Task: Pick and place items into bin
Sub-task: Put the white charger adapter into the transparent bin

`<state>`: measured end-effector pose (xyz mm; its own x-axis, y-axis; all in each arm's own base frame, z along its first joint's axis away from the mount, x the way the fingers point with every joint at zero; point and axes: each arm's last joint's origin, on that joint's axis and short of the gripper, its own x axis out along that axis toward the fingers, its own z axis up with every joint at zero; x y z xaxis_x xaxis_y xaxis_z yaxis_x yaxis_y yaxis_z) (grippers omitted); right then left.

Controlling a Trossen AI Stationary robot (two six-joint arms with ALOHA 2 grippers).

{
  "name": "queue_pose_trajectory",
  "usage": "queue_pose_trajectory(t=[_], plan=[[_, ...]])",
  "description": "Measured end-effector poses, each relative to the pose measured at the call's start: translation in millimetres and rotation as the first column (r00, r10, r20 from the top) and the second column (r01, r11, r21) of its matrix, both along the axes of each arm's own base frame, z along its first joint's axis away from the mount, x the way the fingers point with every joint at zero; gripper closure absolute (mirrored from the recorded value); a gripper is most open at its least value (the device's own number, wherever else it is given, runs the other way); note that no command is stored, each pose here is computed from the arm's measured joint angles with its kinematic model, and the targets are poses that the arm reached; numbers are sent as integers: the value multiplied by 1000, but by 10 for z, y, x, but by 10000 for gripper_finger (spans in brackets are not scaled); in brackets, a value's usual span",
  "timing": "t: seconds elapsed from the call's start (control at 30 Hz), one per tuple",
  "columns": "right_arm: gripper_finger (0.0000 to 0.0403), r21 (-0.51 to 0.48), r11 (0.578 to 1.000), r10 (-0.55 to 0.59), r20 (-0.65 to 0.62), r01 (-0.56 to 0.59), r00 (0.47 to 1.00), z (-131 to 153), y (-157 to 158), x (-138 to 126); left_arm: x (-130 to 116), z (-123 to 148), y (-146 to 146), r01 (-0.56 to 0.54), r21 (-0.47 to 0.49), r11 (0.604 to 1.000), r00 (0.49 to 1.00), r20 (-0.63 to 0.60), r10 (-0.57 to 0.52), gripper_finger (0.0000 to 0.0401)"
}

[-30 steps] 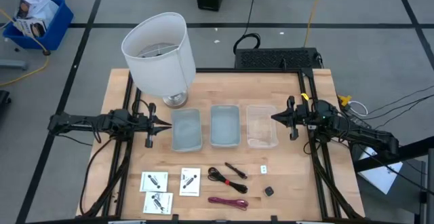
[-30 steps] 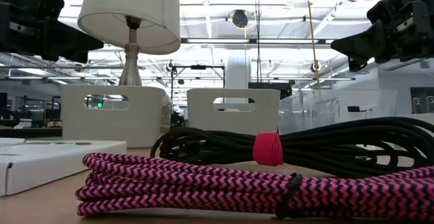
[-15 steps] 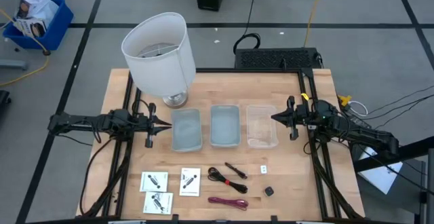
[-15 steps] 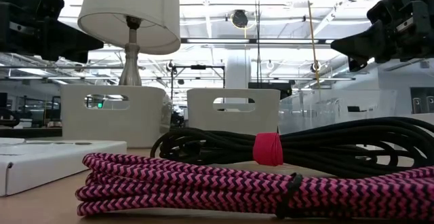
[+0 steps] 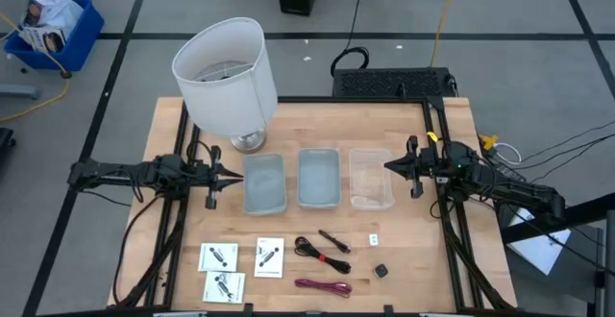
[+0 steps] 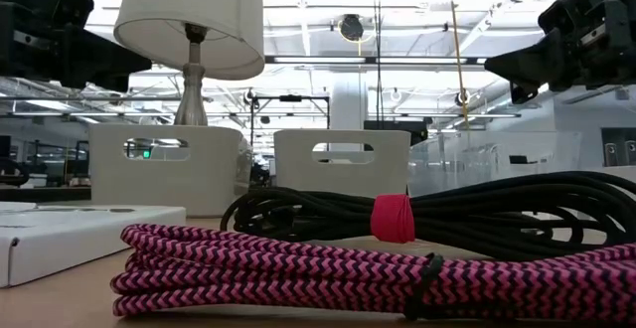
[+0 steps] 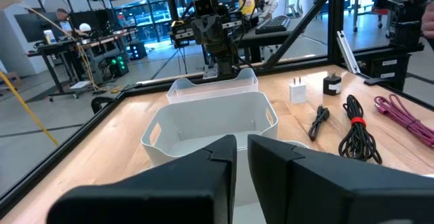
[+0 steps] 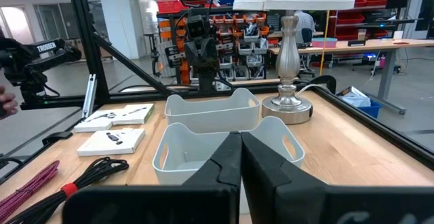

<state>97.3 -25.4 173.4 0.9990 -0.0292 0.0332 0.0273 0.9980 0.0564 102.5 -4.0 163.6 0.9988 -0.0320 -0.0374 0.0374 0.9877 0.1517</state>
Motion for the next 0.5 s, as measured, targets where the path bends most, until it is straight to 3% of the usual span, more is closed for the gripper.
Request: queue_pose_trajectory(t=[0.1,0.27,0.5], plan=[[399,-1,1000,0,2,0,1000,2,0,0,1,39,0,1,-22,1000,999,39,0,354],[399,-1,1000,0,2,0,1000,2,0,0,1,40,-1,4,-162,987,999,35,2,354],[399,-18,1000,0,15,0,1000,15,0,-1,1,51,-1,6,-175,985,999,47,2,354]])
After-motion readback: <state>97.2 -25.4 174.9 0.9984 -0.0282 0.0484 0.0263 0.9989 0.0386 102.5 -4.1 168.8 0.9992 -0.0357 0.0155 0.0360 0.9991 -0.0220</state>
